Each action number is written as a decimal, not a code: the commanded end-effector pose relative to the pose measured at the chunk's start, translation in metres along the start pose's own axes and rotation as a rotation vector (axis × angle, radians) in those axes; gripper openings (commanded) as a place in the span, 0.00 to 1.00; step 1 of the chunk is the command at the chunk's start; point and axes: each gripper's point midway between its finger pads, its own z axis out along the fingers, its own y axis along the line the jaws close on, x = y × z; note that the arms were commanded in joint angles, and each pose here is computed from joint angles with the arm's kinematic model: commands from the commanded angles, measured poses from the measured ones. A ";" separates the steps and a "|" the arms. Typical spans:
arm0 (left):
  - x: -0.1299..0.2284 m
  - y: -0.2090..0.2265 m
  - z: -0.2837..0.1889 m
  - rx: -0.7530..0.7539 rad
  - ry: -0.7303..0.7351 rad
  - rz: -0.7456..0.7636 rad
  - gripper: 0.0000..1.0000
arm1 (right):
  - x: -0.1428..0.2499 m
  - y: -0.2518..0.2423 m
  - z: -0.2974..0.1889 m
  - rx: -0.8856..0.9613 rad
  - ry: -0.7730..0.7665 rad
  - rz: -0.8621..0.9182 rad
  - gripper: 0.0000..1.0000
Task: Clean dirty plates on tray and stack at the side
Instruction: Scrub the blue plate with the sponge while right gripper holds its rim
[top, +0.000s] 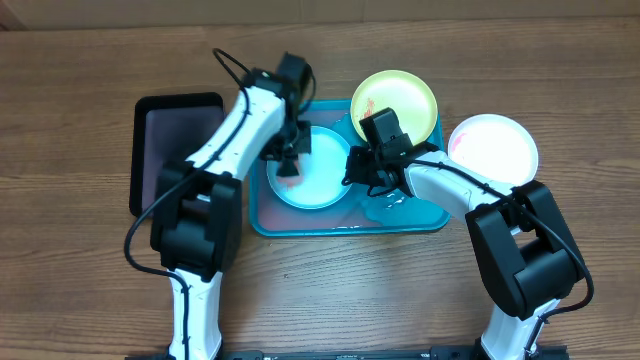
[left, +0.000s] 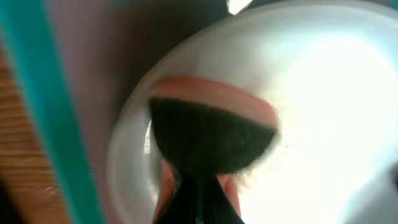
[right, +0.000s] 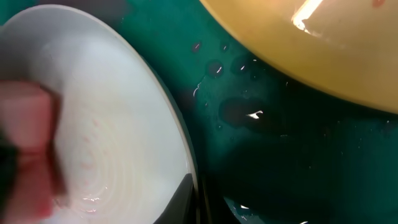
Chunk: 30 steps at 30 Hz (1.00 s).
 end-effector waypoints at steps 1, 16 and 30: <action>0.006 0.019 0.016 -0.103 -0.021 0.030 0.04 | -0.001 0.003 0.001 -0.006 0.005 0.006 0.04; 0.063 -0.086 0.000 0.613 0.145 0.438 0.04 | 0.000 0.003 0.001 -0.006 0.011 0.007 0.04; -0.039 0.045 0.019 -0.251 -0.284 -0.174 0.04 | 0.003 0.001 0.001 0.001 0.020 0.008 0.04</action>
